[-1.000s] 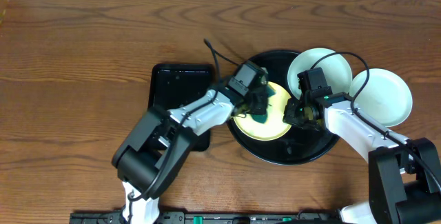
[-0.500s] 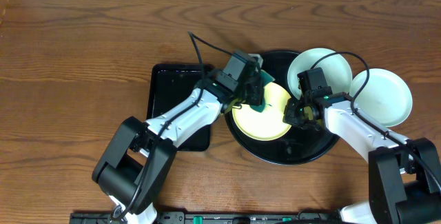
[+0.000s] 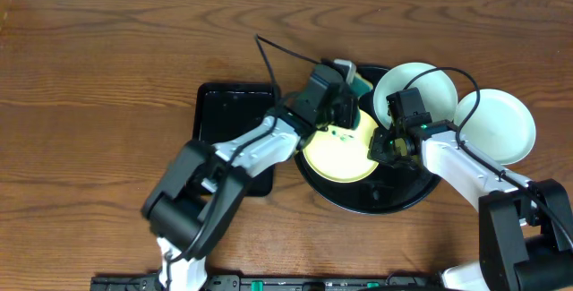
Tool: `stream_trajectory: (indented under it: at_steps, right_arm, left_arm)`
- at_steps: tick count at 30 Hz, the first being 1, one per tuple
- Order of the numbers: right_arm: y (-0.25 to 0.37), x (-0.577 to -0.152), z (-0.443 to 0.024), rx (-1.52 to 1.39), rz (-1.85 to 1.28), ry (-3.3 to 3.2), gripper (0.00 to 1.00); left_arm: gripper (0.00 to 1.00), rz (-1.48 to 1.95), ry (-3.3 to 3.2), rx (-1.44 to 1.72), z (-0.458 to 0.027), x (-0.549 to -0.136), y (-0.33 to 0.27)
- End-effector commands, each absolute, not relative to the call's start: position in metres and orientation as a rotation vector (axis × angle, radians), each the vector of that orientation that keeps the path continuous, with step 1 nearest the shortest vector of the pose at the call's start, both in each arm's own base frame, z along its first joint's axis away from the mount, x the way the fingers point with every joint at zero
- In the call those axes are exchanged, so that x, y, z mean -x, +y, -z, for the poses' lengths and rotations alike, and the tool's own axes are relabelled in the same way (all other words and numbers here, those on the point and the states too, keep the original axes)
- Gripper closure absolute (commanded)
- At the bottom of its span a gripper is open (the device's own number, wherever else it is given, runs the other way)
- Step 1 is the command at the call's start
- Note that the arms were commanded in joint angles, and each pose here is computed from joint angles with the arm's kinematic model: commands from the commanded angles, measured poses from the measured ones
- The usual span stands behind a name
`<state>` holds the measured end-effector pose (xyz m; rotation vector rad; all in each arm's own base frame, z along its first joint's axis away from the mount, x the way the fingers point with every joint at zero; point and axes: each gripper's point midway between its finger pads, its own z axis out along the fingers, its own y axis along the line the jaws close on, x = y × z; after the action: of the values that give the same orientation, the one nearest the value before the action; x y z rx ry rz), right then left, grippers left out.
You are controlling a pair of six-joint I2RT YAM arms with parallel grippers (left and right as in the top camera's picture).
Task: Clean dirty plates on tray and stack at the side
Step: 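Scrub the tilted yellow plate with the sponge in the left gripper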
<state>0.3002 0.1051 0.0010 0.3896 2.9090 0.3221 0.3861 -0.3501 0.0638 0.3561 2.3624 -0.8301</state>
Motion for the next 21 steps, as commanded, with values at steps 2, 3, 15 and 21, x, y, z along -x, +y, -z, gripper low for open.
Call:
stream_trajectory:
  at_steps: [2,3,15,21]
  right_arm:
    - [0.106,-0.282,0.015,-0.391,-0.311,2.980,0.99]
    - [0.106,-0.282,0.015,-0.391,-0.310,2.980,0.99]
    - [0.106,-0.282,0.015,-0.391,-0.309,2.979,0.99]
    - [0.106,-0.282,0.015,-0.391,-0.309,2.979,0.99]
  left_arm:
    - [0.92,0.798,2.425,-0.413,-0.028,-0.372,-0.360]
    - [0.92,0.793,2.439,-0.417,-0.023,-0.370,-0.360]
    - [0.94,0.486,2.691,-0.373,0.013,-0.355,-0.290]
    - [0.93,0.538,2.567,-0.384,-0.028,-0.373,-0.298]
